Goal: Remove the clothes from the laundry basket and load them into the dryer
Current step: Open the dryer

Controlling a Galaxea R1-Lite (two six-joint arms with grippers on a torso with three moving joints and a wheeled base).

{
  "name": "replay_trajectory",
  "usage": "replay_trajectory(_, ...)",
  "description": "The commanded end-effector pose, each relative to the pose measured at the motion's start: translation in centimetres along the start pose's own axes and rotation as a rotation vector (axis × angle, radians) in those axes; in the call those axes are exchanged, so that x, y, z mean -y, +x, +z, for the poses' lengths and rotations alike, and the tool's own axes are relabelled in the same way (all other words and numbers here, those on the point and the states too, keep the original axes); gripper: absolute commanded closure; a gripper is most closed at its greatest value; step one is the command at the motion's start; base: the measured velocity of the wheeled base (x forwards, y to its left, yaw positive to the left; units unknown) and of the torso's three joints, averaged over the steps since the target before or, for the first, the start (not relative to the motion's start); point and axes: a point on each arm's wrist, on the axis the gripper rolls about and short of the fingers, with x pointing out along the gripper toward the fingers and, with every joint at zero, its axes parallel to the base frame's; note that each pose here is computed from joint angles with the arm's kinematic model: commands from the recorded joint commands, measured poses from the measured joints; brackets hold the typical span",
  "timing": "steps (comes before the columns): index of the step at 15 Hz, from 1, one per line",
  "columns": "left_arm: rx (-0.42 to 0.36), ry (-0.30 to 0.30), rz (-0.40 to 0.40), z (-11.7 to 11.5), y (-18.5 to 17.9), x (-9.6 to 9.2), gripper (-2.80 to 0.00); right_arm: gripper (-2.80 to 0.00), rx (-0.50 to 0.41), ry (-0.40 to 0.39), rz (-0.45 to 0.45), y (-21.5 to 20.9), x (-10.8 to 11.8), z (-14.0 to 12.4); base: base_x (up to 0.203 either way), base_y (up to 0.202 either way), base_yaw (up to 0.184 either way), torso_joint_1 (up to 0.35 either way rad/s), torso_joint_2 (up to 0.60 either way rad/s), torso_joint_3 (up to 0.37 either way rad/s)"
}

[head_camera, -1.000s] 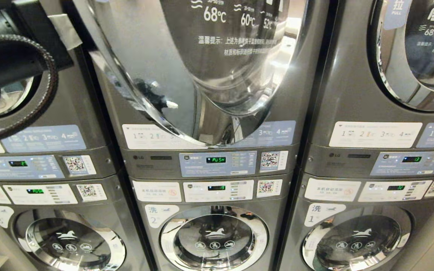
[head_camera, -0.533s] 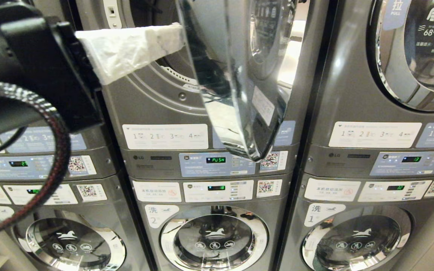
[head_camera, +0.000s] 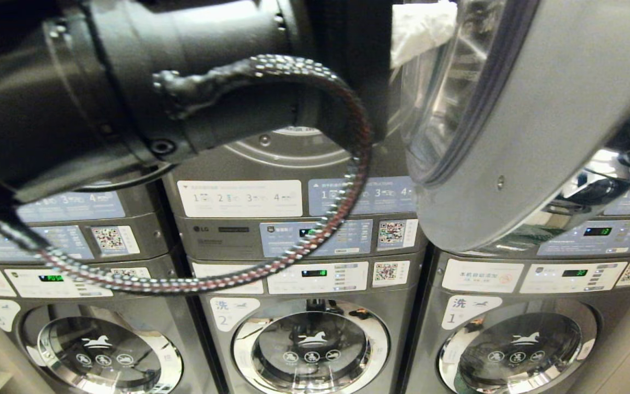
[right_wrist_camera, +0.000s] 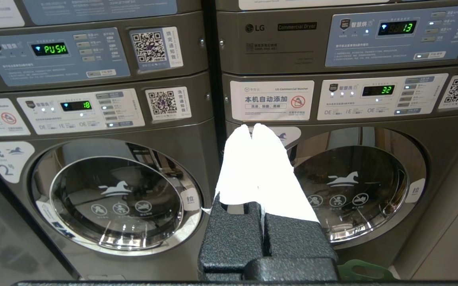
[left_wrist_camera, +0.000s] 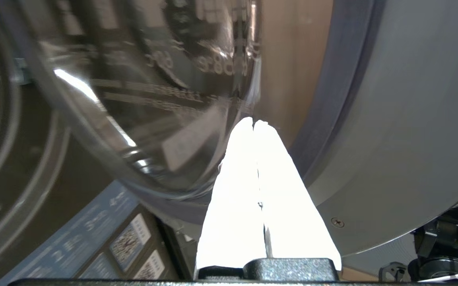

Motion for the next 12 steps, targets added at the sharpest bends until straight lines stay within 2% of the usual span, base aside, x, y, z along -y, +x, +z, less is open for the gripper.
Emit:
replay_trajectory(1, -0.033, -0.012, -0.034, -1.7, 2.6, 0.6, 0.0, 0.0, -0.007, 0.002, 0.0, 0.1, 0.0, -0.2, 0.0, 0.0, 0.0, 0.0, 0.0, 0.0)
replay_trajectory(3, -0.021, -0.013, -0.045, -2.0, 3.7, 0.9, 0.0, 0.0, -0.007, 0.004, 0.0, 0.1, 0.0, -0.2, 0.0, 0.0, 0.0, 0.0, 0.0, 0.0)
replay_trajectory(8, -0.014, -0.01, -0.028, -1.8, 3.3, 0.6, 0.0, 0.0, -0.007, 0.004, -0.002, 0.1, 0.0, -0.2, 0.0, 0.0, 0.0, 0.0, 0.0, 0.0)
replay_trajectory(10, -0.036, 0.001, 0.056, -2.1, 2.0, -1.2, 0.0, 0.0, -0.006, 0.004, -0.008, 0.1, 0.0, -0.2, 0.0, 0.0, 0.0, 0.0, 0.0, 0.0)
replay_trajectory(12, -0.074, 0.013, 0.176, -2.4, -1.6, -3.5, 0.0, 0.0, -0.007, 0.01, -0.01, 0.1, 0.0, -0.2, 0.0, 0.0, 0.0, 0.0, 0.0, 0.0)
